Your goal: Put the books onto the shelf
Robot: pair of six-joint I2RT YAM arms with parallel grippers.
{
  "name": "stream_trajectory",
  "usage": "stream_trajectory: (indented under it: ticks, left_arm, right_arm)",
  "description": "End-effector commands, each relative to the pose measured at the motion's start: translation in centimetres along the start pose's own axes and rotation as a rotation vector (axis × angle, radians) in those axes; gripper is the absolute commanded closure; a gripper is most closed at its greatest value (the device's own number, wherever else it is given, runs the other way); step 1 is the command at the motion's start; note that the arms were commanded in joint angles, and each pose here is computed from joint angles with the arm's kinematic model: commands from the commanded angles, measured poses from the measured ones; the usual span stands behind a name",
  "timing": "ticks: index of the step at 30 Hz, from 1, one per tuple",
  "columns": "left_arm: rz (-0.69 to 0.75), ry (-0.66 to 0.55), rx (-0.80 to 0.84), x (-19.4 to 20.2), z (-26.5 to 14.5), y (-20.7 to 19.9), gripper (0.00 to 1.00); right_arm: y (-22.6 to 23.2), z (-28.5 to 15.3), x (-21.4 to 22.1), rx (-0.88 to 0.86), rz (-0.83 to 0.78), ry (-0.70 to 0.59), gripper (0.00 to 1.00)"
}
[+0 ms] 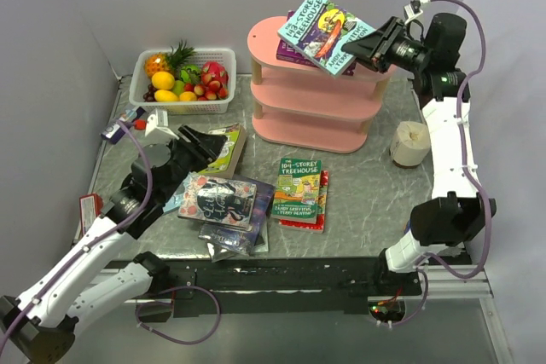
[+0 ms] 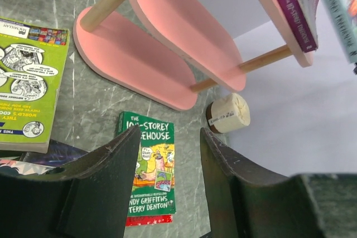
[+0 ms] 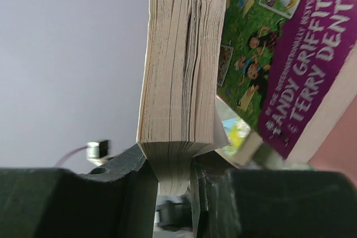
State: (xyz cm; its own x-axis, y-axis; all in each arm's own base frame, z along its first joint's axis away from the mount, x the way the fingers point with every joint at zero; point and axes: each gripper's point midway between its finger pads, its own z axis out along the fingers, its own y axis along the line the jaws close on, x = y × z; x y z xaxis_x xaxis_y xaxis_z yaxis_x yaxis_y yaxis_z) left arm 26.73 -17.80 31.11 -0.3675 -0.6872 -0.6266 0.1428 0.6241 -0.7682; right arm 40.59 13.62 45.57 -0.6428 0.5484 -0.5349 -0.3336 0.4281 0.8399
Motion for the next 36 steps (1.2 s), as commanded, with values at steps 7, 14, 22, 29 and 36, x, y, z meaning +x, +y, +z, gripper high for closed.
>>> stream_trajectory:
  ticks: [7,14,22,29,36]
  left_arm:
    - [0.036,-0.023,0.058,-1.1,0.8,-2.1,0.46]
    - [0.052,0.000,0.056,-0.6,1.9,-2.3,0.46]
    - [0.046,0.020,0.056,0.1,2.6,-2.1,0.47]
    - [0.049,0.024,0.056,0.2,2.9,-2.1,0.46]
    - [0.051,0.040,0.056,0.7,3.2,-2.0,0.46]
  right_arm:
    - [4.6,-2.4,-3.5,-0.198,-0.034,-0.016,1.00]
    - [1.5,-1.6,-3.2,-0.115,-0.027,0.014,0.83]
    - [-1.7,-1.0,-4.4,-0.001,-0.008,-0.022,0.73]
    - [-2.2,-0.3,-5.7,0.003,-0.005,-0.020,0.74]
    - [-4.2,-0.4,-5.0,0.077,-0.005,-0.005,0.05]
